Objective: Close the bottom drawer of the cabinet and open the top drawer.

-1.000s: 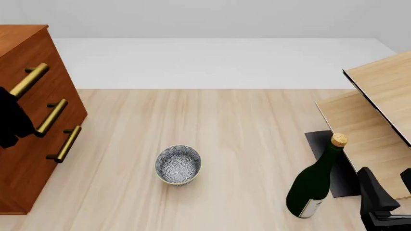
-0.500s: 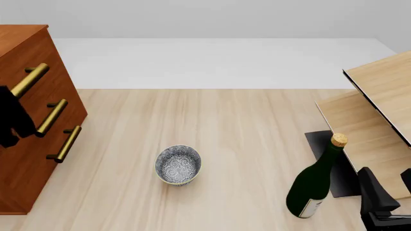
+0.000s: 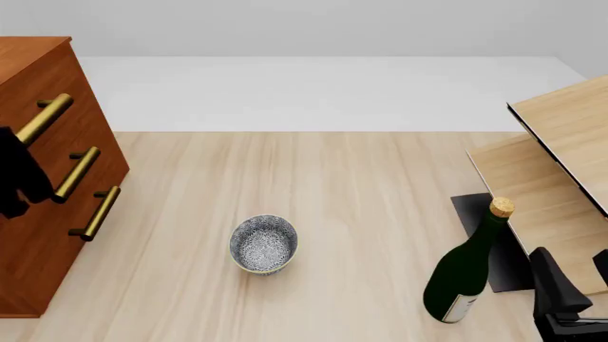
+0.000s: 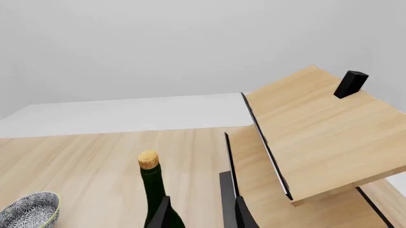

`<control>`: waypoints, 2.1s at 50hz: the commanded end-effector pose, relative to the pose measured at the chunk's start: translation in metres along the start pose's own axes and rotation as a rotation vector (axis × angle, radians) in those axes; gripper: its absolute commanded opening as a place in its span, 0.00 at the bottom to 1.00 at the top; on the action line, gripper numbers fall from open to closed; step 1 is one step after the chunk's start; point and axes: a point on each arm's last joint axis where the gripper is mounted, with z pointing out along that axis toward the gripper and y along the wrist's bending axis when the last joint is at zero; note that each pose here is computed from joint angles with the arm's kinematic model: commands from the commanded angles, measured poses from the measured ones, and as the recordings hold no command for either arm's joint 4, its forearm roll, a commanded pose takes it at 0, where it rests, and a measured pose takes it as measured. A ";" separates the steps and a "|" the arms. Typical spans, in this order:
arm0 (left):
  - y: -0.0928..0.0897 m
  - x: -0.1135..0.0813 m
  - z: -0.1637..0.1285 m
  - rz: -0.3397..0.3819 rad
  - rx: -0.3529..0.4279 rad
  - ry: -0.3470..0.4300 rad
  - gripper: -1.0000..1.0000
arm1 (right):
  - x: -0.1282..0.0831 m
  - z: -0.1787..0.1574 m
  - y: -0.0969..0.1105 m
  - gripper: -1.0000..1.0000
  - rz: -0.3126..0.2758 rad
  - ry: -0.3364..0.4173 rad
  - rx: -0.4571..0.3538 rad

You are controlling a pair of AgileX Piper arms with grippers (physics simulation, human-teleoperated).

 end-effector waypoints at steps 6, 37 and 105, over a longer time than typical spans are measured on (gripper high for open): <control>0.005 -0.010 0.004 0.002 -0.044 -0.039 0.00 | 0.000 0.000 0.000 1.00 0.003 0.001 -0.002; 0.000 -0.034 -0.004 0.064 -0.030 -0.141 0.00 | 0.001 0.001 0.000 1.00 0.025 0.007 0.000; 0.003 -0.056 -0.006 0.071 -0.008 -0.228 1.00 | 0.001 0.001 0.000 1.00 0.033 0.008 -0.002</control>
